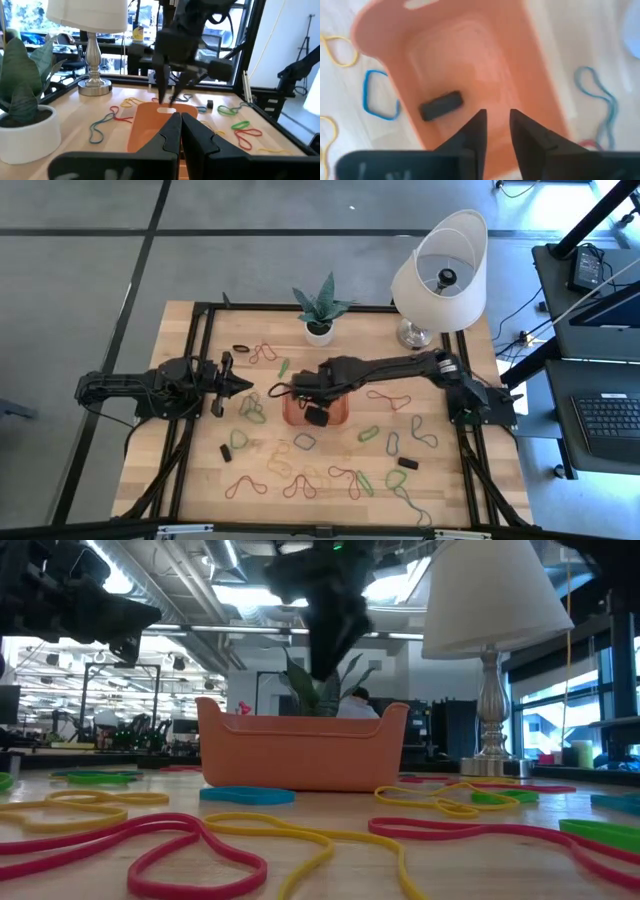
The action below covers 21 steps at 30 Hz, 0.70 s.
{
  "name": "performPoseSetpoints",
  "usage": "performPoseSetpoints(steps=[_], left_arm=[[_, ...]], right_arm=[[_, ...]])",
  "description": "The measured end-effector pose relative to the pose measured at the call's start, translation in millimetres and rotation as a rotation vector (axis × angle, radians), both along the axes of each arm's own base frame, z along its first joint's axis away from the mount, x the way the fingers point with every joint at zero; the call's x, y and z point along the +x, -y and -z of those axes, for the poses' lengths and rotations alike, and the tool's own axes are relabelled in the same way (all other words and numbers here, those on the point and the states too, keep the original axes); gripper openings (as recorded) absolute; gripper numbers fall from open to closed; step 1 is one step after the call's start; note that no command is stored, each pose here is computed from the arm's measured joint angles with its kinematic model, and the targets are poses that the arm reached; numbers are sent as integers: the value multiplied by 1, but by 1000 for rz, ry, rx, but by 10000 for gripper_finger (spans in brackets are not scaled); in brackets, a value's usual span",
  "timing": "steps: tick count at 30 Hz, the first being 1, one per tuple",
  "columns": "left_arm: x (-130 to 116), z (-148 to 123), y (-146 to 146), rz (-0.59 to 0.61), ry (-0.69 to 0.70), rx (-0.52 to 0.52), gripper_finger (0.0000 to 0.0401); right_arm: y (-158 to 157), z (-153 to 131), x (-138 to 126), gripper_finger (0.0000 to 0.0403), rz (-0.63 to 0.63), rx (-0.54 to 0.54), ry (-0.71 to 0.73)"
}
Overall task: Pick and place rubber bands into bin
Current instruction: Put the yellow rubber band into the orange bin
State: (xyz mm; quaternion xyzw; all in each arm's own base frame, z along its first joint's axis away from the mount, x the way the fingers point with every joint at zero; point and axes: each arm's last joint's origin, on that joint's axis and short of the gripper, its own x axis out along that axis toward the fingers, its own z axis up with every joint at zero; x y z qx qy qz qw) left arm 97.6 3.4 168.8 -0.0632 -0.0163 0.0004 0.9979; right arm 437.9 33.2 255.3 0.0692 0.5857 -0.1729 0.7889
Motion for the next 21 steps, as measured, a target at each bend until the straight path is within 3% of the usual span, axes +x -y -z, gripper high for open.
performPoseSetpoints(steps=[5,12,21], left_arm=[[0,0,0,0,-2,-42,6],[-1,-7,-2,-60,-10,-20,3],[8,-39,-5,-157,-381,-17,3]], right_arm=[[0,-15,-46,40,48,11,162],[-16,-21,-140,4,85,121,442],[-28,2,-253,3,85,171,615]])
